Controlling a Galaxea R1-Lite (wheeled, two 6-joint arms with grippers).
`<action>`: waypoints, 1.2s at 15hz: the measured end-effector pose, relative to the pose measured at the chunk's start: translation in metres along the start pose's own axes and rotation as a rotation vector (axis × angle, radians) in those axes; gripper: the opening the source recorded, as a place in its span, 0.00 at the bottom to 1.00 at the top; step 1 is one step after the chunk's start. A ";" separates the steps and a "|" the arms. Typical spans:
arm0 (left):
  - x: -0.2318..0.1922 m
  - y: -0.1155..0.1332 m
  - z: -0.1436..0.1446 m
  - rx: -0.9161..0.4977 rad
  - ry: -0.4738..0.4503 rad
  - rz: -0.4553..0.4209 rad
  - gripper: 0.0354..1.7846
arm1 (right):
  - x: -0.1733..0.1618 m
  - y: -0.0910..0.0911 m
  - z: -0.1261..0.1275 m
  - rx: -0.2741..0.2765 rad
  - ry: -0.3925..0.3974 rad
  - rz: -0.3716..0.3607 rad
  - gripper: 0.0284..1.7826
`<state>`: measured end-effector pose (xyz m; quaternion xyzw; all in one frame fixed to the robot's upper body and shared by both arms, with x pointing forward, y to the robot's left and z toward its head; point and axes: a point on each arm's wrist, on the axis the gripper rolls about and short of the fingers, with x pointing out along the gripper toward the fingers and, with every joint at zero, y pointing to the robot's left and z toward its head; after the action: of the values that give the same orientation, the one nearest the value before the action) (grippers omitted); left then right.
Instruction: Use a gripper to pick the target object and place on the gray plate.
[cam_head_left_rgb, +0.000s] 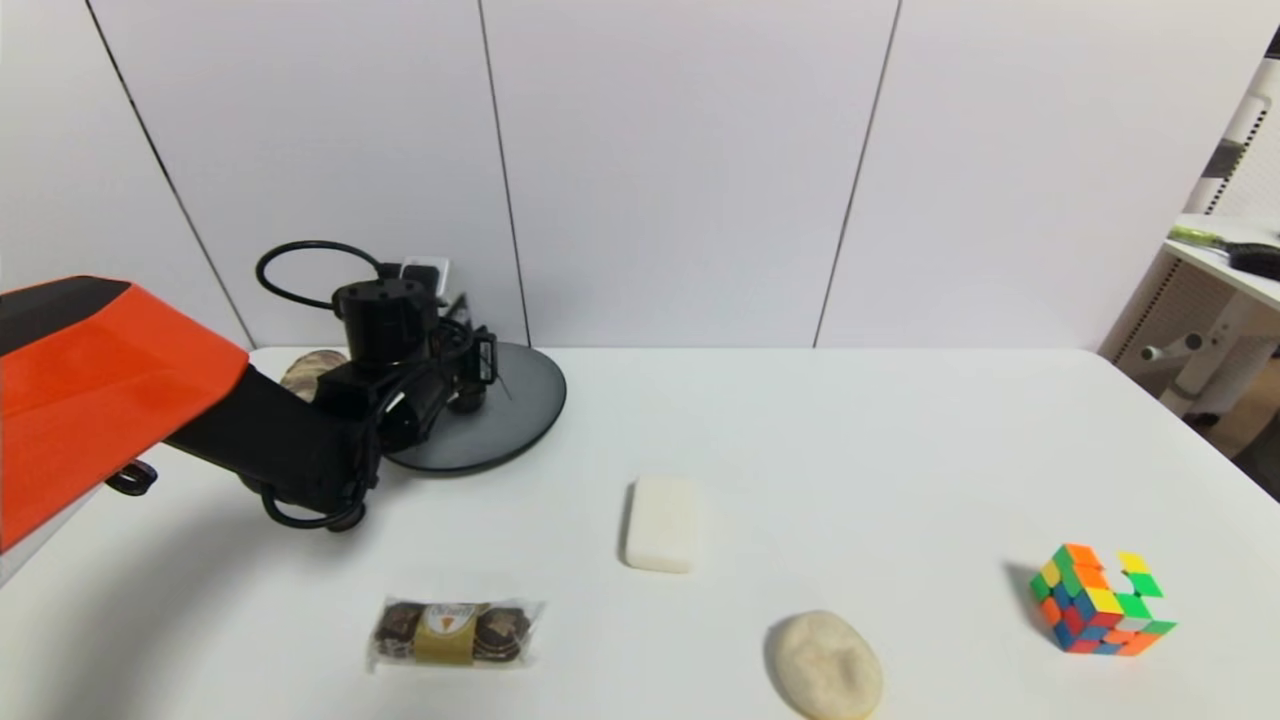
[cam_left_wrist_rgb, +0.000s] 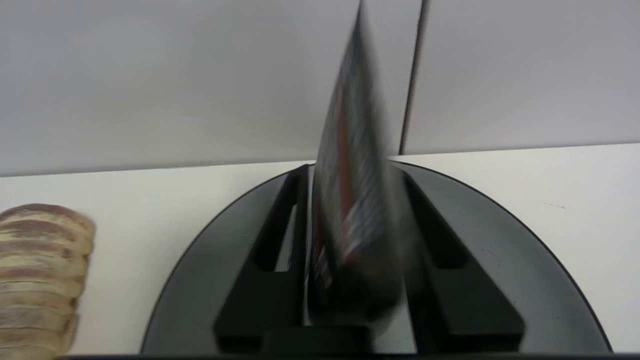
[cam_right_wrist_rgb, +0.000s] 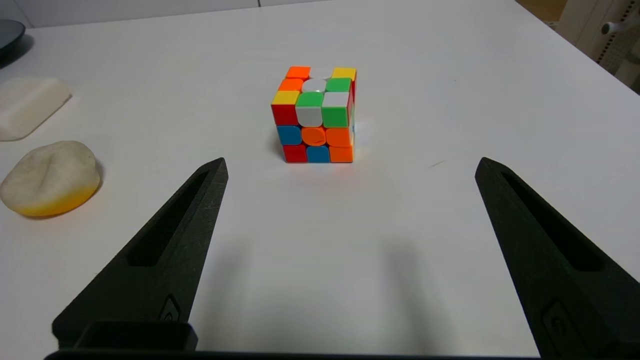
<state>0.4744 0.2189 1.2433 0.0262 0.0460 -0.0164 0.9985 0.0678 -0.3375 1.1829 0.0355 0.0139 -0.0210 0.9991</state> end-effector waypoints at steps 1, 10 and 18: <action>0.001 -0.002 -0.003 0.008 0.006 -0.006 0.45 | 0.000 0.000 0.000 0.000 0.000 0.000 0.96; -0.019 0.004 0.039 0.059 -0.106 0.002 0.80 | 0.000 0.000 0.000 0.000 0.000 0.000 0.96; -0.148 0.045 0.141 0.139 -0.162 0.014 0.90 | 0.000 0.000 0.000 0.000 0.000 0.000 0.96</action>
<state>0.3418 0.2605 1.3991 0.0945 -0.0365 -0.0145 0.9947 0.0678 -0.3375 1.1829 0.0354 0.0139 -0.0210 0.9991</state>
